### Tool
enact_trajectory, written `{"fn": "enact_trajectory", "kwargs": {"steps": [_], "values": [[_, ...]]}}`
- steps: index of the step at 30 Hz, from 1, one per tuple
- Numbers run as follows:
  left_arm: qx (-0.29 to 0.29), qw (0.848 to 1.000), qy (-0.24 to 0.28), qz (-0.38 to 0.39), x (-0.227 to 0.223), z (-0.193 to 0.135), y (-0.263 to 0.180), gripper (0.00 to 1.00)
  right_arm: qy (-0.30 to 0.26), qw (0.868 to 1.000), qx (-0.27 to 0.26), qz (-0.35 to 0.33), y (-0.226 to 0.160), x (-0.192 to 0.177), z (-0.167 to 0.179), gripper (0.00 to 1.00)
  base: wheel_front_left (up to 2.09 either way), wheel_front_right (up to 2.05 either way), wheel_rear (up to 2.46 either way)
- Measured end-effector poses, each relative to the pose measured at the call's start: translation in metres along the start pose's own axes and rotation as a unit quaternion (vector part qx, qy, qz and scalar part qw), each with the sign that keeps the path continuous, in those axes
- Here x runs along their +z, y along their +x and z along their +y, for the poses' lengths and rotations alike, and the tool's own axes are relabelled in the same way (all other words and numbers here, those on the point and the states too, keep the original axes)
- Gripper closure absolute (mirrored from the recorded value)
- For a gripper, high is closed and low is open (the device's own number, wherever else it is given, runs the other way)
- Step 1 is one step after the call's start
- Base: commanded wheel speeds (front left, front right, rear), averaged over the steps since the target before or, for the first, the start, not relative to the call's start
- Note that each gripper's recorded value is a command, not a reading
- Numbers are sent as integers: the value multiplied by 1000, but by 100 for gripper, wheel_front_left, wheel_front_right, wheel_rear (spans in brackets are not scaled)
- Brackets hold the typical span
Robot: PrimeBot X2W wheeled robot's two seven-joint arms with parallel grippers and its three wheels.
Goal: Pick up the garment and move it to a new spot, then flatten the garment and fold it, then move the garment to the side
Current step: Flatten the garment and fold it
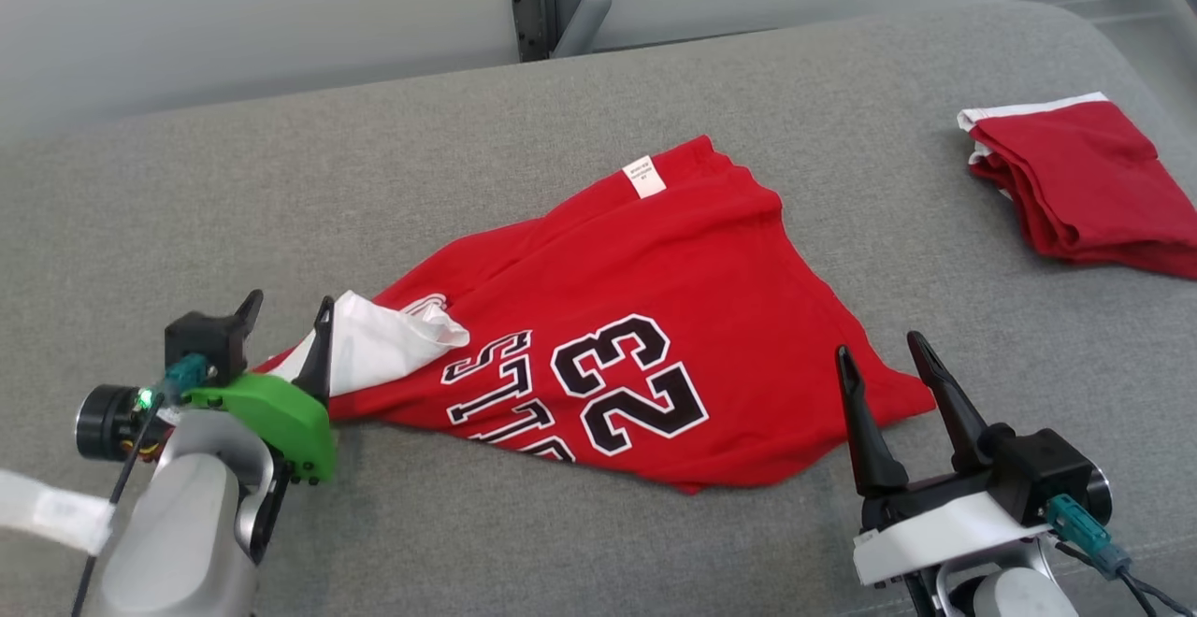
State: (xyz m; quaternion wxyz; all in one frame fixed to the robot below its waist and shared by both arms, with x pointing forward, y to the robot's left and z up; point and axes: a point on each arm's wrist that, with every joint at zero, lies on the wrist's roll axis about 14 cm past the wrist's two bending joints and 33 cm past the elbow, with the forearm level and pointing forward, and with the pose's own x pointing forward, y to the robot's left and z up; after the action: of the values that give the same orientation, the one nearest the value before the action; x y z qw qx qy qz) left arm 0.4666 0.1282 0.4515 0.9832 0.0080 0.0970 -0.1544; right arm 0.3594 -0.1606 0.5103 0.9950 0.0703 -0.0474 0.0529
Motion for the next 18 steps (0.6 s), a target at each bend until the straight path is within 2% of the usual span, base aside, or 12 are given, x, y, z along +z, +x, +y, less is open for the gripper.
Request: {"fn": "enact_trajectory", "kwargs": {"steps": [6,18], "values": [[-38,994,32,95,-29,-9,24,0,-1,1000,-4,11,7,-8,-4,0,0,0,0],[-61,982,49,173,-54,-10,32,0,-1,1000,-8,16,9,-11,-7,0,0,0,0]]}}
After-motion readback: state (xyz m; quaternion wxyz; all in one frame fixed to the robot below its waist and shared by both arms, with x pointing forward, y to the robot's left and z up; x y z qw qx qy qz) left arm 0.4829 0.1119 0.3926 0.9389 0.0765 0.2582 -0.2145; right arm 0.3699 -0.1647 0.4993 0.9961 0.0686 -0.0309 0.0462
